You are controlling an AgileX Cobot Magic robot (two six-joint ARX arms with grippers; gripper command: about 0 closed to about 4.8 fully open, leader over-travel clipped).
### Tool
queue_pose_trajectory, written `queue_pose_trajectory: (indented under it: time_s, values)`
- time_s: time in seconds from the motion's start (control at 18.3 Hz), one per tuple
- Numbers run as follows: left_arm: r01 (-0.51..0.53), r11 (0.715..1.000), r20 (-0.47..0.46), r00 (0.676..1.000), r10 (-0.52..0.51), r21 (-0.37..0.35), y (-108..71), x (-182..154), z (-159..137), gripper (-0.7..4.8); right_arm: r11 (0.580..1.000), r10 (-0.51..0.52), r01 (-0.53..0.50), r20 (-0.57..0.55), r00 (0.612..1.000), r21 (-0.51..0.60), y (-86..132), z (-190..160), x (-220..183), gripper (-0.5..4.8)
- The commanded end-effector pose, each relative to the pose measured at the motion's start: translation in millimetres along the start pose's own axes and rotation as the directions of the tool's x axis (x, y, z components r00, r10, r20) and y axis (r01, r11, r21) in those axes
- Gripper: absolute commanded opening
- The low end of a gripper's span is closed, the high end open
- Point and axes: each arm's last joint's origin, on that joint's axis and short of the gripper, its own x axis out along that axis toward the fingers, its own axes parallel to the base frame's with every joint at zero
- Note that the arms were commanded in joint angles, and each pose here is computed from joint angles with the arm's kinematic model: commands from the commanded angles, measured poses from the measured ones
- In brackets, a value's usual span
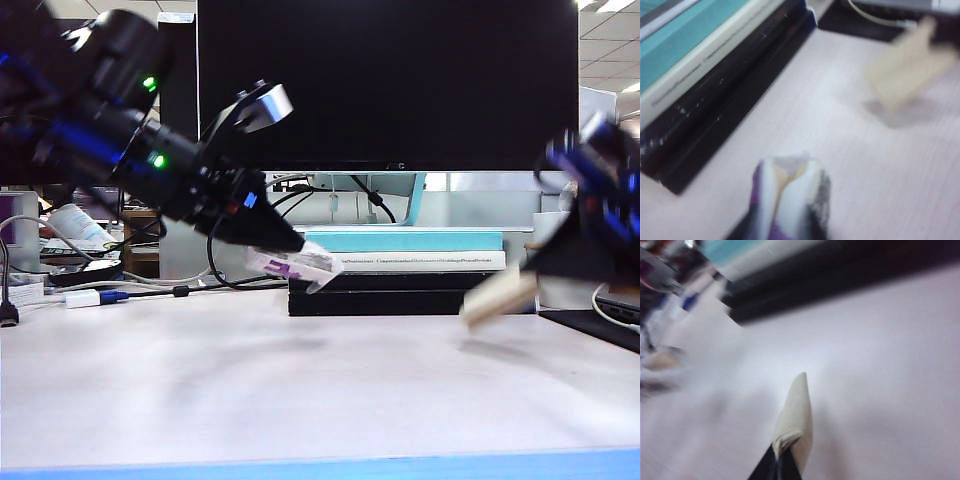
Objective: Pick up a packet of tissues from the table with the left hand, then take a tissue from it with the right hand.
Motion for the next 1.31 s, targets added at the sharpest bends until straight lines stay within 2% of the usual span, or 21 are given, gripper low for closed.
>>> queue_pose_trajectory:
  time_s: [0.05, 0.11, 0.16, 0.22, 0.27, 0.33, 0.38, 0.44, 0.55, 0.66, 0.82, 1.04, 1.09, 1.2, 1.31]
  values:
    - [-0.012, 0.997, 0.035, 0.999, 0.015, -0.078, -6.1, 1, -17, 1.2, 1.0, -0.011, 0.012, -0.027, 1.0, 0.016, -6, -5, 6, -0.06]
    - [-0.004, 0.995, 0.009, 1.0, 0.005, -0.095, -9.0, 2, -26, 1.23, 1.0, -0.015, 0.015, -0.03, 0.999, 0.017, -7, -6, 7, -0.06]
    - [0.004, 0.994, -0.012, 1.0, -0.005, -0.108, -11.0, 3, -33, 1.58, 1.0, -0.015, 0.016, -0.028, 0.999, 0.016, -7, -6, 7, -0.04]
    - [0.015, 0.992, -0.028, 0.999, -0.019, -0.127, -12.9, 4, -38, 2.48, 1.0, -0.015, 0.016, -0.024, 1.0, 0.012, -7, -5, 7, 0.36]
    - [0.016, 0.99, -0.037, 0.999, -0.021, -0.141, -13.8, 4, -41, 3.3, 1.0, -0.017, 0.017, -0.022, 1.0, 0.009, -7, -5, 7, 1.27]
    - [0.016, 0.989, -0.034, 0.999, -0.021, -0.148, -14.0, 4, -41, 4.15, 1.0, -0.02, 0.02, -0.02, 1.0, 0.007, -7, -5, 7, 2.52]
    - [0.014, 0.989, -0.027, 0.999, -0.018, -0.145, -13.7, 4, -40, 4.54, 1.0, -0.019, 0.019, -0.019, 1.0, 0.006, -7, -5, 7, 3.17]
    - [0.009, 0.989, -0.01, 1.0, -0.011, -0.15, -12.9, 4, -38, 4.79, 1.0, -0.015, 0.015, -0.012, 1.0, 0.002, -7, -4, 7, 3.77]
    - [-0.001, 0.985, 0.019, 1.0, 0.004, -0.17, -11.5, 4, -34, 4.79, 1.0, 0.0, 0.001, 0.007, 1.0, -0.01, -5, -2, 7, 4.71]
    - [-0.026, 0.982, 0.036, 0.999, 0.033, -0.188, -10.2, 2, -30, 4.79, 0.999, 0.032, -0.031, 0.027, 0.999, -0.028, -3, 1, 7, 4.79]
    - [-0.084, 0.982, 0.055, 0.994, 0.094, -0.172, -8.5, -5, -19, 4.79, 0.999, 0.05, -0.049, 0.046, 0.998, -0.016, -1, 4, 6, 4.79]
    - [-0.174, 0.974, 0.136, 0.972, 0.194, -0.147, -0.5, -34, 5, 4.79, 0.995, 0.076, -0.069, 0.094, 0.993, -0.076, 7, 12, -1, 4.79]
    - [-0.212, 0.966, 0.142, 0.962, 0.234, -0.151, 2.4, -43, 7, 4.79, 0.99, 0.087, -0.073, 0.118, 0.989, -0.118, 11, 16, -5, 4.79]
    - [-0.316, 0.934, 0.14, 0.93, 0.34, -0.169, 8.3, -69, 2, 4.79, 0.98, 0.098, -0.058, 0.203, 0.974, -0.192, 23, 24, -18, 4.42]
    - [-0.403, 0.895, 0.134, 0.892, 0.431, -0.191, 12.5, -97, -8, 4.79, 0.972, 0.069, 0.006, 0.308, 0.949, -0.235, 34, 33, -34, 3.95]
